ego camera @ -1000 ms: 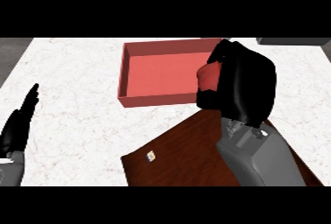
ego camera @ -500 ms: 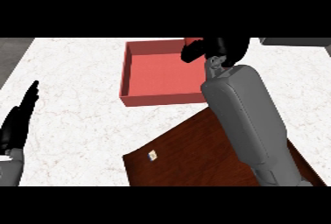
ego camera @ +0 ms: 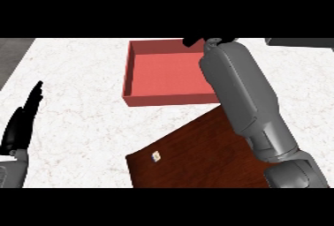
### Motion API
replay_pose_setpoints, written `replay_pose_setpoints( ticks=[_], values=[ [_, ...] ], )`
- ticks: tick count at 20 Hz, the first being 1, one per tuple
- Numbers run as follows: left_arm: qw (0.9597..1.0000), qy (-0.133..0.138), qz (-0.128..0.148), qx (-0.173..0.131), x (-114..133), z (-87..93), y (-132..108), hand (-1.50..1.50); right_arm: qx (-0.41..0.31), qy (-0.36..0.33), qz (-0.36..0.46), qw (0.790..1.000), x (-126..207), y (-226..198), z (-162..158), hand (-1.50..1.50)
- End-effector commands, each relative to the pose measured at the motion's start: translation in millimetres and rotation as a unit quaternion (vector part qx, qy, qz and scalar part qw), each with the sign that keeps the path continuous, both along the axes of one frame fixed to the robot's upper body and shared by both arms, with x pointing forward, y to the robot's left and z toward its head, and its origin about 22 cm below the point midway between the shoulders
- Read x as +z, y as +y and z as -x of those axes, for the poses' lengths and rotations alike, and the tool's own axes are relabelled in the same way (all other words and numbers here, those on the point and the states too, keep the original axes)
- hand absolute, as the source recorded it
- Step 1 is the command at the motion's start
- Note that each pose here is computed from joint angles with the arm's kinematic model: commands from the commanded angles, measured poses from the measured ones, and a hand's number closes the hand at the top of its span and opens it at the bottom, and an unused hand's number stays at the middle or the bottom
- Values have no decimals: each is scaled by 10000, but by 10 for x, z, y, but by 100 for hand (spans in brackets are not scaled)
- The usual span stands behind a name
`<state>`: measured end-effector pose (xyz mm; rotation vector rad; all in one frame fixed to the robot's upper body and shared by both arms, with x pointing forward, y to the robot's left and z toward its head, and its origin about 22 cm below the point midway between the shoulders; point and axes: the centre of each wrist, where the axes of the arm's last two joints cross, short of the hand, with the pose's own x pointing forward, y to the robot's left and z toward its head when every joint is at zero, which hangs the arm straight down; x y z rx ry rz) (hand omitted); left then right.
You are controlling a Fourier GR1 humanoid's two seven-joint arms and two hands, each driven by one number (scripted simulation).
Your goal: Pick the bell pepper from the tray and place it in the cardboard box
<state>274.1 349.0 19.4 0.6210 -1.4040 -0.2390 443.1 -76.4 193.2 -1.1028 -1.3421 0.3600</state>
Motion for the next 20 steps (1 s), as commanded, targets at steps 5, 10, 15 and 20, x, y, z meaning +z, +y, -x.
replay_pose_setpoints(
  ticks=[5,10,15,20],
  values=[
    [9999,-14,-20,-150,38,-108,-52,0,-513,409,-751,9950,-378,-106,-173,-150],
    [9996,-67,-59,-258,130,-146,-144,0,-583,319,-991,9929,-406,-238,-239,-150],
    [9998,-66,30,-197,43,-124,-179,0,-363,-409,-971,9938,-489,-230,-225,-150],
    [10000,-3,-16,-56,13,-67,-83,0,-611,-1361,-1260,9807,-435,-289,-235,-150]
  ],
)
